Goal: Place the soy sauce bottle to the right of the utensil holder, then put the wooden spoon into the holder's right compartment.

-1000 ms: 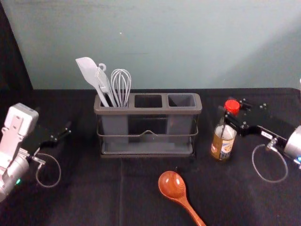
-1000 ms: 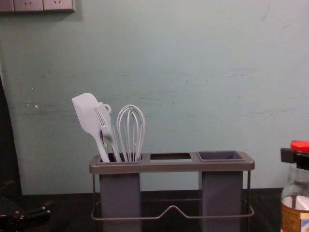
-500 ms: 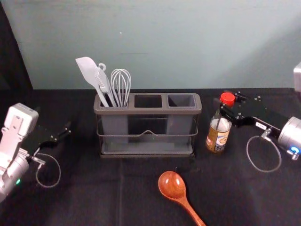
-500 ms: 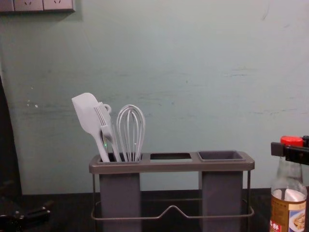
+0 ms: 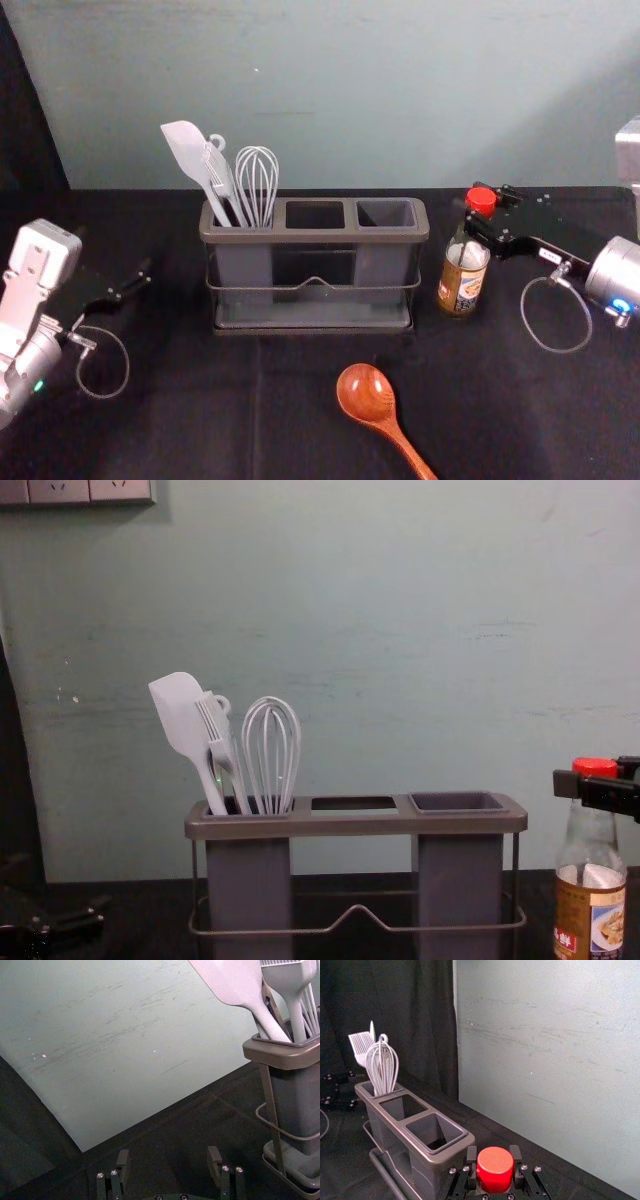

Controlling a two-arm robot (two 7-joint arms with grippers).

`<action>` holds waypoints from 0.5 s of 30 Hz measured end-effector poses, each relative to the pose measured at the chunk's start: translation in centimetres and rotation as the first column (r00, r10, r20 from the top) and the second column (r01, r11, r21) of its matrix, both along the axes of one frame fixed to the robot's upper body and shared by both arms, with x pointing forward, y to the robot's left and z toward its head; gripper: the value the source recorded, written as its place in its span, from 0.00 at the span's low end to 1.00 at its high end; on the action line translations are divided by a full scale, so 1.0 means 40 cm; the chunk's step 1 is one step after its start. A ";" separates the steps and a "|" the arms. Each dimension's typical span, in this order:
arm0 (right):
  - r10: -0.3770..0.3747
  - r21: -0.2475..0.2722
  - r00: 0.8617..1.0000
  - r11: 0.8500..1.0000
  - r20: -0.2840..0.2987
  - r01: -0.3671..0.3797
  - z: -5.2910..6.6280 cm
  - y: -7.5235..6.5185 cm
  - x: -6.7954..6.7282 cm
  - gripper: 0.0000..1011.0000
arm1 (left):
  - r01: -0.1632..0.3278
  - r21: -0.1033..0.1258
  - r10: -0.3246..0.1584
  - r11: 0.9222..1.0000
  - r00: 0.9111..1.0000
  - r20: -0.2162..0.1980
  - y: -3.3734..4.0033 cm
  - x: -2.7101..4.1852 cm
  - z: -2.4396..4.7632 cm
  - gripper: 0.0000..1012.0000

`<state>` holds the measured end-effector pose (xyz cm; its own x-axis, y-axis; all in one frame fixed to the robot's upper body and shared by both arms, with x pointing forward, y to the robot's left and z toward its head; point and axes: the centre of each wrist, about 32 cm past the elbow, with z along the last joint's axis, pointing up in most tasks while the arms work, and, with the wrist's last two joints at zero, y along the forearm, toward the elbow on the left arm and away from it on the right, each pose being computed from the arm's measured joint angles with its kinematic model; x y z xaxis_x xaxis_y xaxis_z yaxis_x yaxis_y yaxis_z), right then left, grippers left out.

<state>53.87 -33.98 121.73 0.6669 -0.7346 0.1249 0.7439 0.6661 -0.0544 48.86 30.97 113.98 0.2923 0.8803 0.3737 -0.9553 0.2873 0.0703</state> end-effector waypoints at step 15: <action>0.004 -0.024 1.000 1.000 0.002 -0.004 -0.015 0.010 0.021 0.39 | 0.000 0.000 0.000 1.000 1.000 0.000 0.000 0.000 0.000 1.00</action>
<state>54.69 -33.59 121.14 0.6695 -0.7287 0.1440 0.7414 0.6676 -0.0685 48.86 30.97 113.98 0.2923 0.8803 0.3737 -0.9553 0.2873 0.0702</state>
